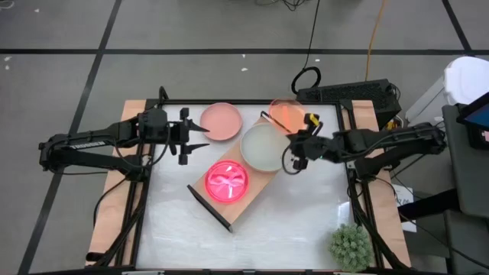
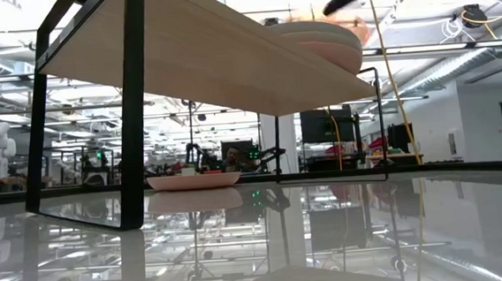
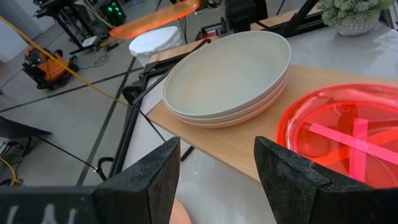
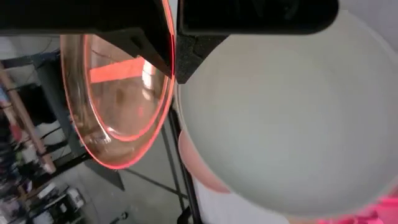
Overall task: Place and stack plates onto a shelf
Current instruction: Stack the small orange plate on top of the small pink plate on the shelf
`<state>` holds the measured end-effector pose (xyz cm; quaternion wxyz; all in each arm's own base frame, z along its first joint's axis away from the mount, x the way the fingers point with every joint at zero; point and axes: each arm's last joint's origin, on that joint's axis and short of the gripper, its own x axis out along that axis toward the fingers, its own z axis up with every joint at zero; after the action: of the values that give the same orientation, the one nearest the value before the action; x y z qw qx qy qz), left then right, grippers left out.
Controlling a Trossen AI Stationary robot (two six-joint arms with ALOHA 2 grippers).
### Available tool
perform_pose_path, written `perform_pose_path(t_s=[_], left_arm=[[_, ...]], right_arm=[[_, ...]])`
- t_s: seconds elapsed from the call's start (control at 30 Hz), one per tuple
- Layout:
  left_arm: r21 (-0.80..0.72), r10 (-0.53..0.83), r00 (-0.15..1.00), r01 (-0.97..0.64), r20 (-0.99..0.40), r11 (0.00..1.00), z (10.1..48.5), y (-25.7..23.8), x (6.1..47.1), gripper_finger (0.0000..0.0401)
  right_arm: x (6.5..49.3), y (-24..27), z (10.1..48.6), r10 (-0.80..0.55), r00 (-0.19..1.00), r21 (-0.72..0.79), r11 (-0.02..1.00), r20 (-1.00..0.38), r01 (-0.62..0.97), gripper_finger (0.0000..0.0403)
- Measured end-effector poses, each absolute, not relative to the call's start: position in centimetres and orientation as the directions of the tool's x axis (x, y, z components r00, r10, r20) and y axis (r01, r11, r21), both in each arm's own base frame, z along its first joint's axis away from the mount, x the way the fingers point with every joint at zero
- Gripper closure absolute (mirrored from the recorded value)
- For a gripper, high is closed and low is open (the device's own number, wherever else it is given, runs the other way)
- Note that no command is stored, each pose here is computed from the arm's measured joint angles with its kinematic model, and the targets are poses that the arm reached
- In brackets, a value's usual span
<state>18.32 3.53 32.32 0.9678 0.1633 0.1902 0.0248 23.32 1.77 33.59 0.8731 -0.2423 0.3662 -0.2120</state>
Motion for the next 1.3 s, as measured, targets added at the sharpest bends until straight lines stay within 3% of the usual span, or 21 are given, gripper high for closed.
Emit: perform_pose_path(t_s=[0.63,1.3], left_arm=[[0.318,0.11,0.923,0.014,-0.368,0.948,32.2,3.5,18.3,0.019],[0.321,0.11,0.925,0.014,-0.365,0.947,32.3,3.5,18.3,0.019]], right_arm=[[30.0,10.6,35.5,-0.377,0.777,-0.608,0.794,-0.505,-0.01,0.0403],[33.8,14.3,33.0,-0.16,0.853,-0.54,0.826,-0.497,-0.16,0.0403]])
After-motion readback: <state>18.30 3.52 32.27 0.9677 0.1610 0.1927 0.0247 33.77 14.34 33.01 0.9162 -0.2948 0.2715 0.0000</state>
